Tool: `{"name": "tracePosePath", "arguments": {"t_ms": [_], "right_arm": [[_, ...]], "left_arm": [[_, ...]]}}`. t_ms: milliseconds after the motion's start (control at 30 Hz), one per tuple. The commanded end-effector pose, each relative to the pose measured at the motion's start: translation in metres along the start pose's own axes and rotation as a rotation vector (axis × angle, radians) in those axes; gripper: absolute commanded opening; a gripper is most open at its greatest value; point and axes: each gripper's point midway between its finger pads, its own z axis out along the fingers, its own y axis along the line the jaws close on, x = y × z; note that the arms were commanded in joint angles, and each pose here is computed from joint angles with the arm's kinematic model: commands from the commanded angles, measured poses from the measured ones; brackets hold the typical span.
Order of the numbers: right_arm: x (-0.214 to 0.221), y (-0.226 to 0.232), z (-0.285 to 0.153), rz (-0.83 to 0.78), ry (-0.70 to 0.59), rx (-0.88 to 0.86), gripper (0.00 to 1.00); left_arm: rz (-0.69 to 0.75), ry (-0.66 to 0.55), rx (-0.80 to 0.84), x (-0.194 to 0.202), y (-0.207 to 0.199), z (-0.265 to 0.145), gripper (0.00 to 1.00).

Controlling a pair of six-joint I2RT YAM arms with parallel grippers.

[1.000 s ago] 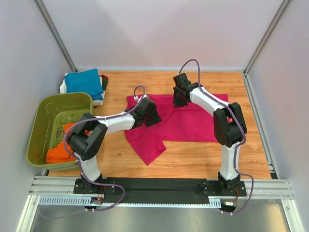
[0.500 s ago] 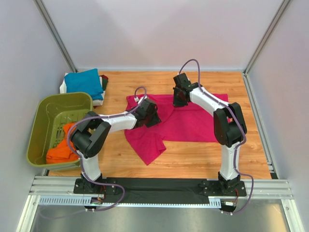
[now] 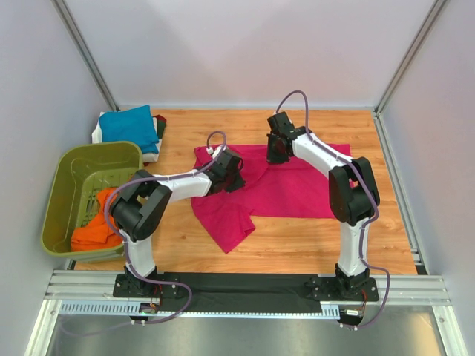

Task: Fold and stack the t-shirts
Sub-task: Fold the tshirt

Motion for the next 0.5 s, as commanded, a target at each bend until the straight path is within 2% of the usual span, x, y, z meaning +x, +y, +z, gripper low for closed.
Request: {"name": "tracePosePath", "arguments": {"t_ms": [0,467], "right_arm": [[-0.016,0.002,0.001,-0.002,-0.043,-0.014,0.0],[-0.031,0.009,-0.004,-0.008,-0.072,-0.032,0.0]], "left_arm": [[-0.01,-0.069,0.073,-0.026,-0.033,-0.019,0.0],[-0.025,-0.185,0.094,-0.063,-0.045,-0.093,0.0]]}}
